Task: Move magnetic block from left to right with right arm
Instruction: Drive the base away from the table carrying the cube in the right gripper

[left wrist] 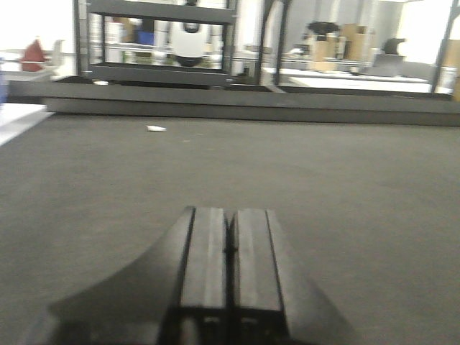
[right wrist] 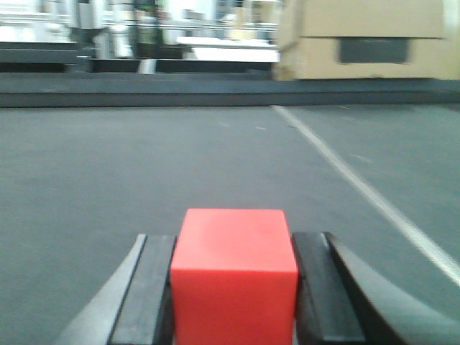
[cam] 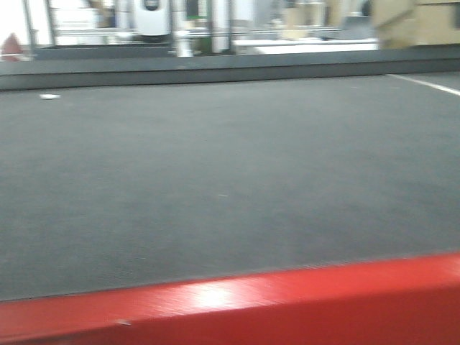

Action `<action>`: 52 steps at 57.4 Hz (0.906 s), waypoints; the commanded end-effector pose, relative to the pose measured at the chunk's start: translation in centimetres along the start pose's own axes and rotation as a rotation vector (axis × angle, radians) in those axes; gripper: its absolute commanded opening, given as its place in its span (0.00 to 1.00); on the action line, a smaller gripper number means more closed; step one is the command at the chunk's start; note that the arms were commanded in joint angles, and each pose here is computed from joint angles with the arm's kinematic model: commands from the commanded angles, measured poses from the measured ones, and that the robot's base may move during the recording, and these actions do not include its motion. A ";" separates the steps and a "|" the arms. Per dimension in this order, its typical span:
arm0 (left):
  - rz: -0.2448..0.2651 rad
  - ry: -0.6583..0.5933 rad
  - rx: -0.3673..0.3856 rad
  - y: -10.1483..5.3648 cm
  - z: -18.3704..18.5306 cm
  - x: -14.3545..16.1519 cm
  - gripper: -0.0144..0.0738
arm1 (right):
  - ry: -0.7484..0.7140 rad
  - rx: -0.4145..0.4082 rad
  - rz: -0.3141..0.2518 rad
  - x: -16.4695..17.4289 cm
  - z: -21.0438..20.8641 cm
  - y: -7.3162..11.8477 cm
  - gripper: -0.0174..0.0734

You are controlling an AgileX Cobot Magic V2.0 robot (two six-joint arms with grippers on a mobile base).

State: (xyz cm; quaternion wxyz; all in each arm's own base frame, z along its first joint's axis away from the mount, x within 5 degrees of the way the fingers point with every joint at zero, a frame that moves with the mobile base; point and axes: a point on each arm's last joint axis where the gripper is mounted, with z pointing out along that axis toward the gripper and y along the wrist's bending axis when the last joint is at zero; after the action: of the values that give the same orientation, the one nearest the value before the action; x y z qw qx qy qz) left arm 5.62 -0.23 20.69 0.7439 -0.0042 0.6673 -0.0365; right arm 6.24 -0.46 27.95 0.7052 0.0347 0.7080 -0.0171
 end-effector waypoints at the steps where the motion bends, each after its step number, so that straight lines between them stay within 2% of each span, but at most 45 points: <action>1: -0.003 -0.103 0.002 0.0 -0.1 -0.9 0.02 | -0.107 0.008 -0.022 -1.7 -0.1 0.0 0.47; 52: -0.003 -0.103 0.002 0.0 -0.1 -0.9 0.02 | -0.103 0.008 -0.022 -1.7 -0.1 0.0 0.47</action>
State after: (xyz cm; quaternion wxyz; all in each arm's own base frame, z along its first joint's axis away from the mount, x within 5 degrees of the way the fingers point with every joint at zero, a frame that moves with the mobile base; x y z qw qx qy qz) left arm 5.62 -0.23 20.69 0.7439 -0.0042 0.6673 -0.0365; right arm 6.24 -0.46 27.93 0.7045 0.0348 0.7087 -0.0171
